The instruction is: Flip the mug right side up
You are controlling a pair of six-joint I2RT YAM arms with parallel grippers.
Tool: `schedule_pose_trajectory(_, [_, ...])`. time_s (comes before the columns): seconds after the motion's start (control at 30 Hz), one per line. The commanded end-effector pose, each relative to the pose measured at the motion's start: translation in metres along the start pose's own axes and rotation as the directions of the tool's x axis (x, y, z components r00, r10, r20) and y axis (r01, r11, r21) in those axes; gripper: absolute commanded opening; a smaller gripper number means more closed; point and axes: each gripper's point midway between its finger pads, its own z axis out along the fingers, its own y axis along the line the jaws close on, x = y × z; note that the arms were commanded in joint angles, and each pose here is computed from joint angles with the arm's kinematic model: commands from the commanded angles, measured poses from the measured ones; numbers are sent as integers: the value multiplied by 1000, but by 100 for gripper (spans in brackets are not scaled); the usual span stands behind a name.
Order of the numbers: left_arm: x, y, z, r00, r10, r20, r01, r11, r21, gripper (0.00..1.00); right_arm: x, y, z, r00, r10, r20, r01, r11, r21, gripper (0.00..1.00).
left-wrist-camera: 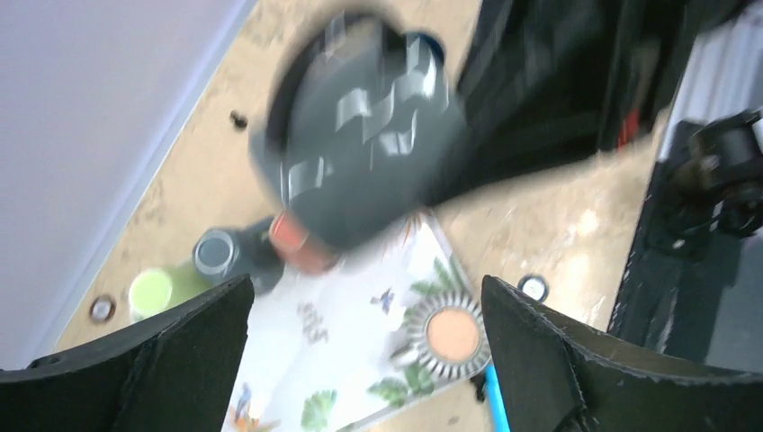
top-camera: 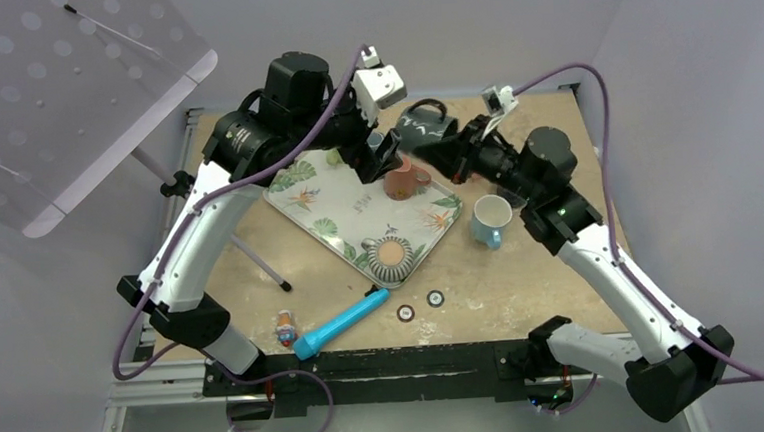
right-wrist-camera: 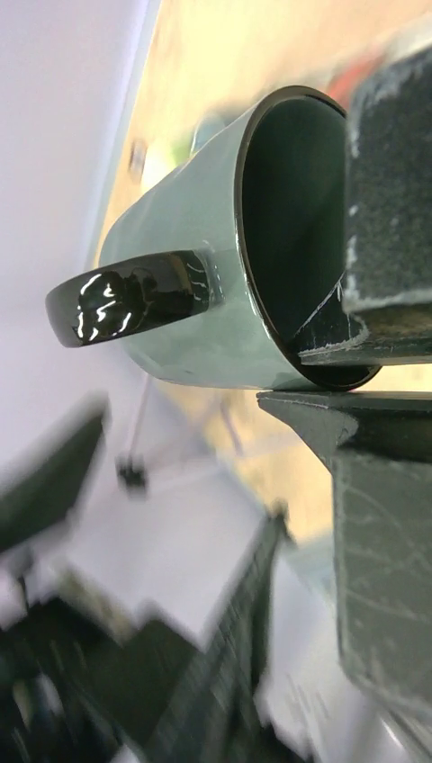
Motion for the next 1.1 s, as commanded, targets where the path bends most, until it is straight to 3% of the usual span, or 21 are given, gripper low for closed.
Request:
schedule_pose_trajectory(0.0, [27,21,-23,993,65,-95,-79,986,-146,100,-43,-108,-62,972,-226,-72,228,806,547,0])
schedule_pose_trajectory(0.07, [44,19,-22,987,78,-140,-97,986,-134,100,-45,-148,-89,966,-209,-155,257,675,692,0])
schedule_pose_trajectory(0.13, [70,15,-18,972,95,-213,-118,989,-95,100,-50,-188,-128,957,-162,-242,290,454,843,0])
schedule_pose_trajectory(0.2, [104,8,-10,947,125,-296,-138,990,-24,100,-46,-218,-163,951,-79,-299,308,287,907,0])
schedule_pose_trajectory(0.3, [155,4,3,904,192,-382,-187,981,50,98,-44,-253,-210,958,6,-285,283,121,952,0])
schedule_pose_trajectory(0.43, [221,0,23,859,285,-426,-238,958,161,87,-29,-305,-269,968,140,-209,211,2,977,0])
schedule_pose_trajectory(0.53, [259,-10,37,824,398,-404,-294,909,296,80,3,-339,-294,938,288,-191,210,-34,977,0])
schedule_pose_trajectory(0.63, [280,-11,50,829,447,-336,-323,874,364,80,31,-356,-314,905,389,-175,217,-67,974,0])
schedule_pose_trajectory(0.83, [302,-8,66,862,451,-233,-306,828,471,74,83,-370,-300,824,535,-189,171,83,982,0])
schedule_pose_trajectory(1.07, [319,-3,87,846,489,-214,-341,803,488,64,102,-375,-297,789,583,-197,161,114,980,3])
